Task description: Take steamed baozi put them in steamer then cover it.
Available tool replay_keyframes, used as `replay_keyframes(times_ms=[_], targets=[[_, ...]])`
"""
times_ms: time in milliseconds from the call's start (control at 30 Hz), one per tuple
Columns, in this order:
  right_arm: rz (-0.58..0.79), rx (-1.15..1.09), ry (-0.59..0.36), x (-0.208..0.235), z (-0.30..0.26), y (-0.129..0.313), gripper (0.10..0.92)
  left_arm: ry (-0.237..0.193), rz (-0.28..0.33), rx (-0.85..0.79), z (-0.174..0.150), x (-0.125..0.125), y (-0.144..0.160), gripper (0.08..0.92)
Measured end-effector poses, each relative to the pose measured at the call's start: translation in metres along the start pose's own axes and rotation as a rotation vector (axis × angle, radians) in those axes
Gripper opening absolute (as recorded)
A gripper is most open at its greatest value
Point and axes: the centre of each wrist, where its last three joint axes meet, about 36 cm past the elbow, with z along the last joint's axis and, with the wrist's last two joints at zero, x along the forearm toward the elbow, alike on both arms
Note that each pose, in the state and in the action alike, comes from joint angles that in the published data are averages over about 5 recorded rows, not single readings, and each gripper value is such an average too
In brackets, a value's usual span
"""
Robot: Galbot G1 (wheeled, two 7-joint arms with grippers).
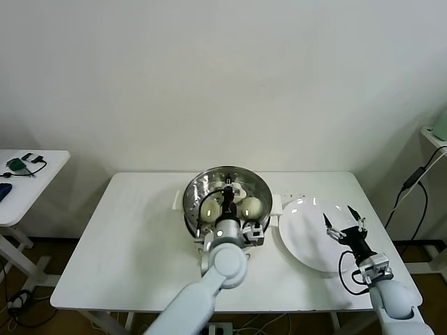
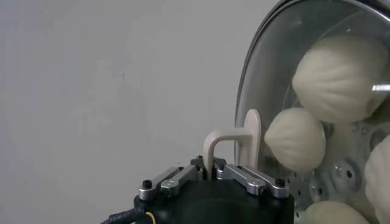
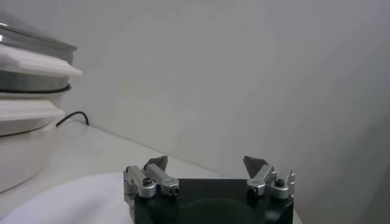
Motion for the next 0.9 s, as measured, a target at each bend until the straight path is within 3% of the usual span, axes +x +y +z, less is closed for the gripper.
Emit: replay_keyframes(times_ms=[133,767,900], targets=[[-0.001,0.003,0.003,0.001,0.000,-0.002,0.823,-0.003,0.002,0.005,0.003,0.000,0.003,0.219],[0.010,0.014,0.028,-0.001,-0.006,-0.007,0.823,-0.035,-0.009,0.052,0.030,0.029,0.018,0.766],[0.018,0.018,0.038,-0.002,-0.009,-0.008,0.823,-0.042,-0.008,0.080,0.035,0.040,0.023,0.817]])
